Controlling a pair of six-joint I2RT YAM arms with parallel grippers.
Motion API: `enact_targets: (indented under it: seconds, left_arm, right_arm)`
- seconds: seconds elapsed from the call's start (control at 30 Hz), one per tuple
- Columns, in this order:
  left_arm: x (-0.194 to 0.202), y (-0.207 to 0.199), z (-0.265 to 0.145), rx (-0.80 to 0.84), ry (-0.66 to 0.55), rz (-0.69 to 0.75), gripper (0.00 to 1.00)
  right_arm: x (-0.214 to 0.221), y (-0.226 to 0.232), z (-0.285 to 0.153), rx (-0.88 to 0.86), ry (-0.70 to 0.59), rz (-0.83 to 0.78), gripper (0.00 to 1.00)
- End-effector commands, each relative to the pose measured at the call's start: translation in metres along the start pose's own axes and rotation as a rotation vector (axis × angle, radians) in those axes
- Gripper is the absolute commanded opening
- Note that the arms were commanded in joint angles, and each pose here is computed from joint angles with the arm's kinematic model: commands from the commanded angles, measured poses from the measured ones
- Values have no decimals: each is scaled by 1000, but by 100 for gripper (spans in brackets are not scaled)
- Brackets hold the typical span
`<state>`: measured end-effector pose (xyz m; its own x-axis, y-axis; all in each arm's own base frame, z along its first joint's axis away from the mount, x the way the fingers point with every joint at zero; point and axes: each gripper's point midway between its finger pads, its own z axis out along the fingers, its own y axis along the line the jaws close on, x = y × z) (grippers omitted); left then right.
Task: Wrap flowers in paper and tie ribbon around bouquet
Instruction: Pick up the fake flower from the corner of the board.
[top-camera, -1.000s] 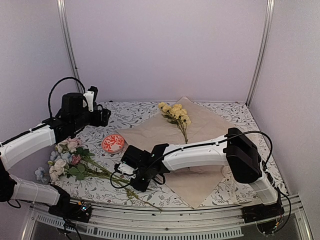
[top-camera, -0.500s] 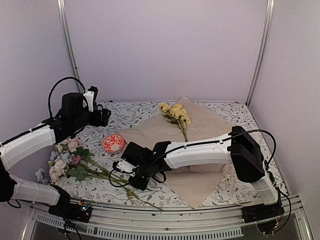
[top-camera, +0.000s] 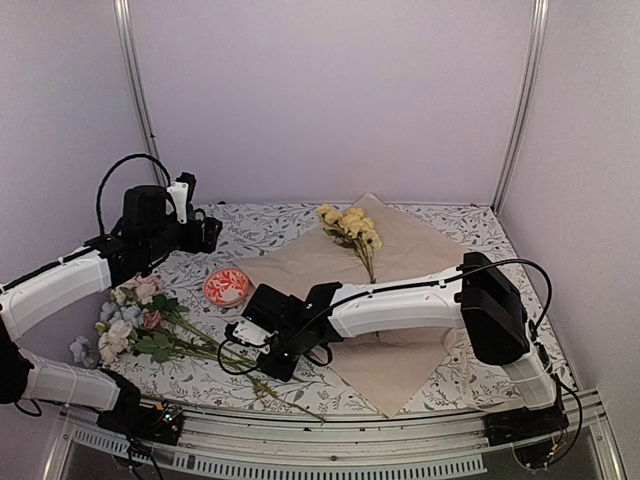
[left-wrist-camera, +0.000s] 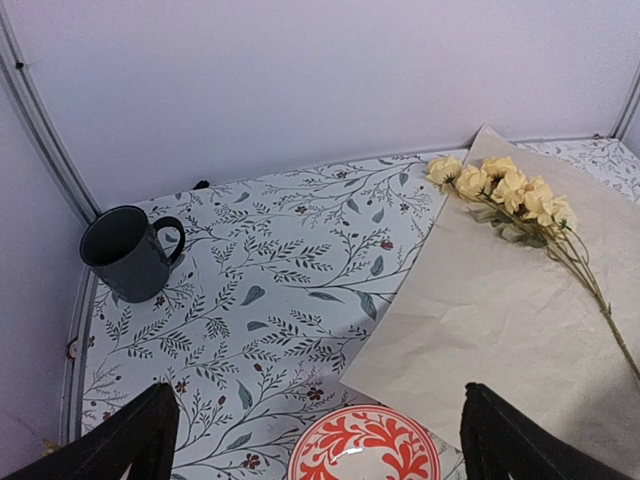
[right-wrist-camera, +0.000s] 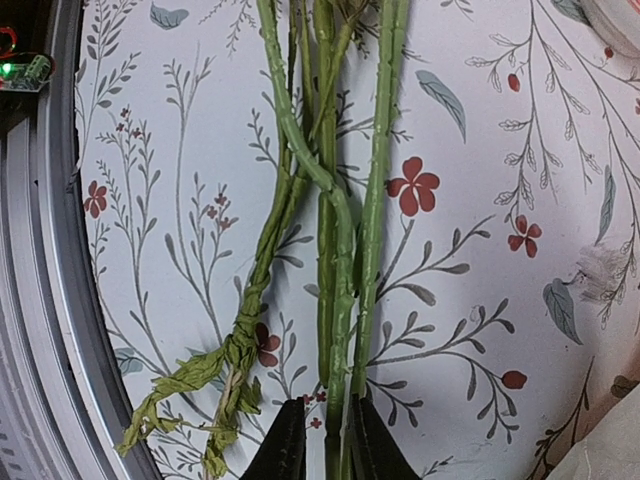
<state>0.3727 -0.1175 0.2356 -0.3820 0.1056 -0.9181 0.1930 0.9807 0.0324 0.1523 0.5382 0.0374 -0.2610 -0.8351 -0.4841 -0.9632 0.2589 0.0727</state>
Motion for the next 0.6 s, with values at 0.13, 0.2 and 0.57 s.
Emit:
enact_targets:
  seconds: [0.13,0.2,0.57]
  left_arm:
    - [-1,3,-1,0,-6,-3,99]
    - [-1,3,-1,0,-7,-3,99]
    - [0,1,0,8,-3,-6,99]
  right_arm:
    - [8,-5,3,32,34,6,18]
    - [8,-4,3,28,34,6,15]
    - [15,-6,9,34,60,2,18]
